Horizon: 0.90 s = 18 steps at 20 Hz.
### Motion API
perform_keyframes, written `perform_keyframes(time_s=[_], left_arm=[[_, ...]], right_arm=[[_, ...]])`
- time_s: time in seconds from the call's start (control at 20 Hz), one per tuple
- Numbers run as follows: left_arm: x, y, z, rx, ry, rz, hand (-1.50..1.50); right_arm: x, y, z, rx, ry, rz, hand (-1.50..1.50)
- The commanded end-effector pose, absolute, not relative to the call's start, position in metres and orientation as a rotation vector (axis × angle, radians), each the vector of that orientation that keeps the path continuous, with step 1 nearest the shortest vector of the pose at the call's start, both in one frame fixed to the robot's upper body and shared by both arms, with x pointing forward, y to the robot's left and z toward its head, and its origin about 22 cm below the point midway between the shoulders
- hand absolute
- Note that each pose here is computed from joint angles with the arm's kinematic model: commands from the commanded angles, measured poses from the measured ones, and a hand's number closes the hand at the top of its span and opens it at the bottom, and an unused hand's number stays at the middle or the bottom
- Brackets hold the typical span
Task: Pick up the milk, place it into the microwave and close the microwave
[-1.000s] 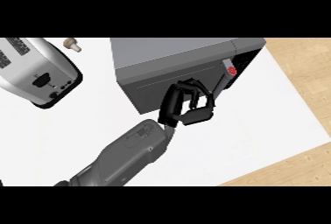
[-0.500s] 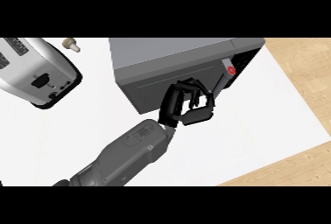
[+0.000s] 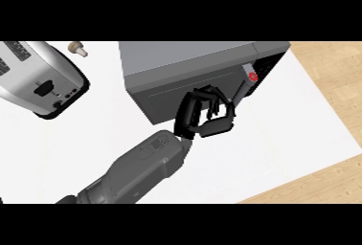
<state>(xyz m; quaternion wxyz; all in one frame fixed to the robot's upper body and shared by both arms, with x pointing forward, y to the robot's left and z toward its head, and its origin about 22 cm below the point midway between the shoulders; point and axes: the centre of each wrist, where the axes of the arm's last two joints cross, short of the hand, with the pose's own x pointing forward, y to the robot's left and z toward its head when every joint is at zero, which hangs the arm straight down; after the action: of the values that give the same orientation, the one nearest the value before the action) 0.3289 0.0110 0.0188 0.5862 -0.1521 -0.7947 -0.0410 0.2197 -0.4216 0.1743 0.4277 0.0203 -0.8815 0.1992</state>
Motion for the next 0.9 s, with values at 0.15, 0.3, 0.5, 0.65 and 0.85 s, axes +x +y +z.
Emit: perform_keyframes(time_s=[0.15, 0.3, 0.5, 0.65, 0.85], left_arm=[[0.354, 0.011, 0.038, -0.320, -1.887, -0.076, 1.50], [0.354, 0.011, 0.037, -0.322, -1.881, -0.073, 1.50], [0.356, 0.009, 0.043, -0.327, -1.896, -0.063, 1.50], [0.353, 0.010, 0.037, -0.333, -1.891, -0.064, 1.50], [0.354, 0.008, 0.039, -0.332, -1.895, -0.069, 1.50]], right_arm=[[0.222, -0.434, 0.193, -0.015, -2.213, 0.539, -1.50], [0.223, -0.440, 0.196, -0.036, -2.208, 0.538, -1.50], [0.226, -0.445, 0.187, 0.021, -2.184, 0.508, -1.50], [0.230, -0.449, 0.185, 0.046, -2.212, 0.463, -1.50], [0.234, -0.455, 0.189, 0.072, -2.216, 0.461, -1.50]])
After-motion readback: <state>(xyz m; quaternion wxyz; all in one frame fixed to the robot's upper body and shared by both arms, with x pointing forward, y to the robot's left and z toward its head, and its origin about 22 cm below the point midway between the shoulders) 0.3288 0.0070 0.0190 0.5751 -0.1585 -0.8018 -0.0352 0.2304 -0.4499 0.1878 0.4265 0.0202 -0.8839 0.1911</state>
